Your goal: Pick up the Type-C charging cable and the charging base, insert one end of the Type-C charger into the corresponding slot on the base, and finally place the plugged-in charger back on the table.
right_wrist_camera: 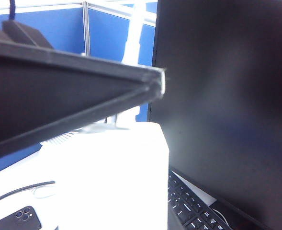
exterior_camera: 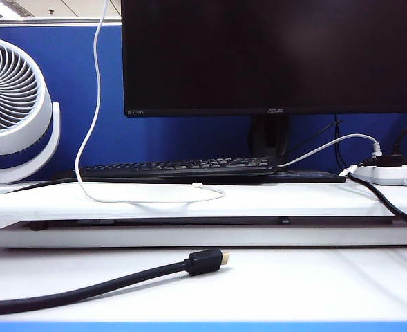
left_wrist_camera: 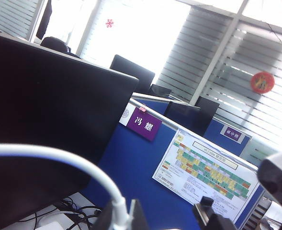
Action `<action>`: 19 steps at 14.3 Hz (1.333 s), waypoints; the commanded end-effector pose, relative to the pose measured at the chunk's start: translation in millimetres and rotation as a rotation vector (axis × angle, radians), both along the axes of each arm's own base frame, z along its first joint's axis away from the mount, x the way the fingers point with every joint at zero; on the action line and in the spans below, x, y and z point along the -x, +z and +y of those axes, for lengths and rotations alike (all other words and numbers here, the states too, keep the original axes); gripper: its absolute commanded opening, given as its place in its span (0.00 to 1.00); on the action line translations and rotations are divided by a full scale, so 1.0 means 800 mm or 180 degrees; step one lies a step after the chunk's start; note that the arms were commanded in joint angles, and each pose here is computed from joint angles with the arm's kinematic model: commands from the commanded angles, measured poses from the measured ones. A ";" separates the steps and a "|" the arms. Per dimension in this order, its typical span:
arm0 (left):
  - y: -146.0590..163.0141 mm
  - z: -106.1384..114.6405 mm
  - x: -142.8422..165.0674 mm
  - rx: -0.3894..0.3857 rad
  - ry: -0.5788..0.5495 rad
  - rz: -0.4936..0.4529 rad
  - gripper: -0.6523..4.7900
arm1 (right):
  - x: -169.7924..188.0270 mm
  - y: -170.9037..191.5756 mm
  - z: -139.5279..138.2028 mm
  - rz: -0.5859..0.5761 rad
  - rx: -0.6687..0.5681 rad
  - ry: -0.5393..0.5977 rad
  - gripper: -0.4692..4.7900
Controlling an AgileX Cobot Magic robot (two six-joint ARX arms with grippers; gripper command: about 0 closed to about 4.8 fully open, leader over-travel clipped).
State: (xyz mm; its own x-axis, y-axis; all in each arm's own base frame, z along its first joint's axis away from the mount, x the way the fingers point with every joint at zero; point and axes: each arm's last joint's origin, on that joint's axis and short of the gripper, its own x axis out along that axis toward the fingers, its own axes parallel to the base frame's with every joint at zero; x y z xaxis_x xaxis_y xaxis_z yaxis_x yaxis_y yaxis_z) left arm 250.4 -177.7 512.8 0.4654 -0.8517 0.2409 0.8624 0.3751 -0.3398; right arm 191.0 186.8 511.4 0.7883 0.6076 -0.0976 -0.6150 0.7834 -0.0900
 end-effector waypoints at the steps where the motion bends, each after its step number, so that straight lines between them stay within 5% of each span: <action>1: -0.001 -0.004 0.004 -0.0116 -0.0056 -0.0117 0.11 | 0.004 0.012 -0.004 -0.0087 -0.0220 -0.0029 0.09; 19: -0.002 -0.006 0.005 -0.0189 -0.0029 -0.0160 0.11 | 0.004 0.013 -0.007 -0.0164 -0.0112 -0.0186 0.09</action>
State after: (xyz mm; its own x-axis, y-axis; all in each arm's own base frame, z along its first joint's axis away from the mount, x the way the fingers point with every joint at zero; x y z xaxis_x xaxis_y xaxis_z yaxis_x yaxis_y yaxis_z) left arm 248.1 -181.4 511.9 0.4691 -0.8531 0.2284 0.8712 0.4046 -0.2780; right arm 191.2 184.6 511.6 0.8184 0.5642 -0.1091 -0.5736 0.8133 -0.0976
